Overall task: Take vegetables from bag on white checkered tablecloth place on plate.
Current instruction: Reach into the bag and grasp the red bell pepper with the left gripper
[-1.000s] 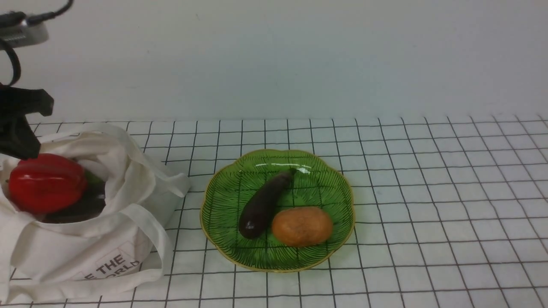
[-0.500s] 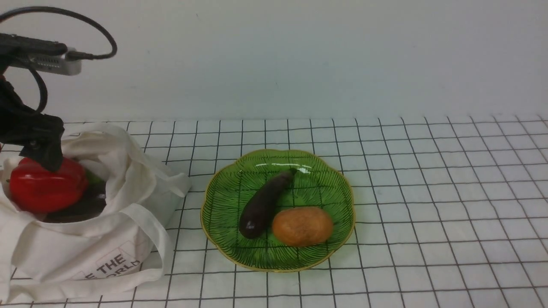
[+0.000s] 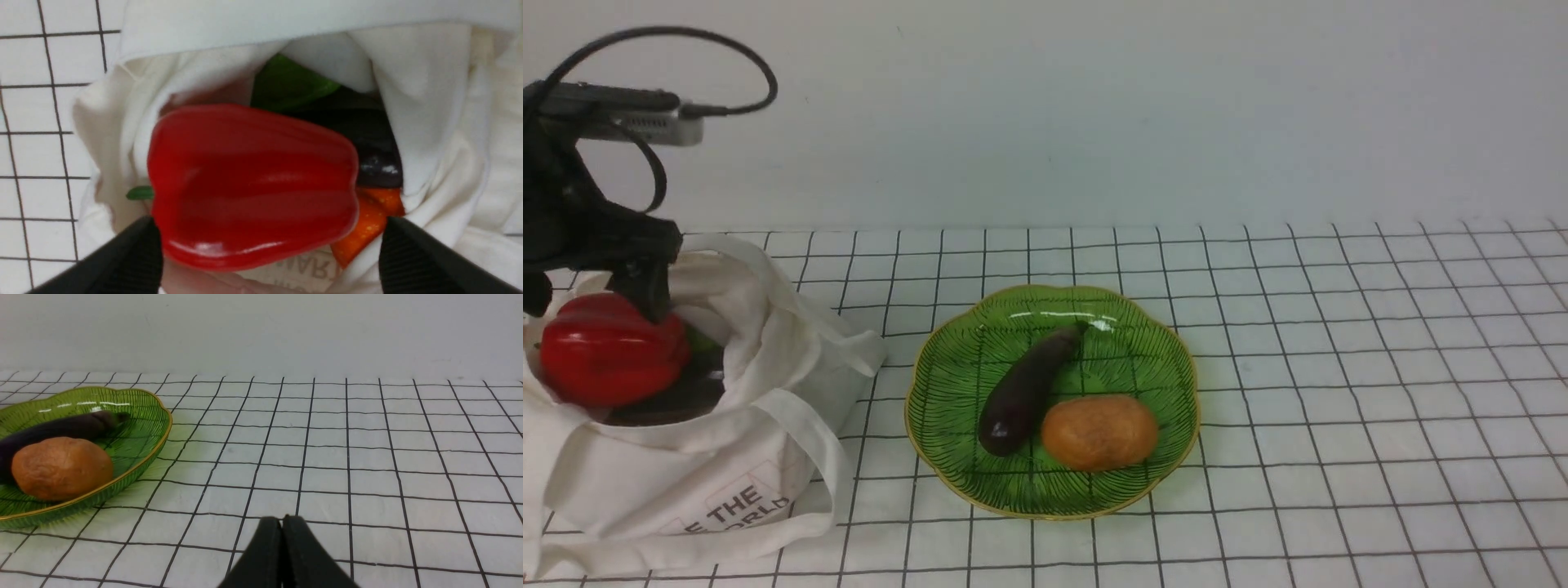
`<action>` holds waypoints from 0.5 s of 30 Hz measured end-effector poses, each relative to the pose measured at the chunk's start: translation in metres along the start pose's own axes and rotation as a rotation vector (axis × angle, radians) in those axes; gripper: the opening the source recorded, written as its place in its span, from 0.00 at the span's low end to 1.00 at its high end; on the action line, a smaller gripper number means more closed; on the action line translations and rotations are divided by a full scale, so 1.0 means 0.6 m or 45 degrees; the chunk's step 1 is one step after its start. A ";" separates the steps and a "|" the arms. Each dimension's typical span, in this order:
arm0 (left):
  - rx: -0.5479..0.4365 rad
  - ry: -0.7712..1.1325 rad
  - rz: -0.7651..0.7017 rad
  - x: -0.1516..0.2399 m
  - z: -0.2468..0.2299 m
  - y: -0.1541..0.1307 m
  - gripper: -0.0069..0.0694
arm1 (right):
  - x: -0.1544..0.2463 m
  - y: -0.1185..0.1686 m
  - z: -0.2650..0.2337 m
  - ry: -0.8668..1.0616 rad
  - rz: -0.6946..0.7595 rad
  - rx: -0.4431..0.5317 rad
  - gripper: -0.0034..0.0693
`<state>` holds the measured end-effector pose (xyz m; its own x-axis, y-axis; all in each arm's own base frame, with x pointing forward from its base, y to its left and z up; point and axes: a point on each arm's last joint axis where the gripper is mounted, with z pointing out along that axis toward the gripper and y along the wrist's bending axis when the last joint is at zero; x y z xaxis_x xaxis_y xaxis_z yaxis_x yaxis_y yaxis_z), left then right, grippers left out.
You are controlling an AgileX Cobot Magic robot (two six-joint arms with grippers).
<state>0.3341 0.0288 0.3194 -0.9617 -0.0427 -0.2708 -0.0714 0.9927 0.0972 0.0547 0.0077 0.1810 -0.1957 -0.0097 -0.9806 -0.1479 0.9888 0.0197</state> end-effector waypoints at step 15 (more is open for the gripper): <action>-0.016 -0.245 1.018 0.028 -0.115 -0.022 0.08 | 0.000 0.000 0.000 0.000 0.000 0.000 0.03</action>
<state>0.3009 0.0070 0.3796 -0.6611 0.6982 -0.2746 0.6122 0.7136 0.3406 0.0547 0.0077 0.1810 -0.1957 -0.0097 -0.9806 -0.1479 0.9888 0.0197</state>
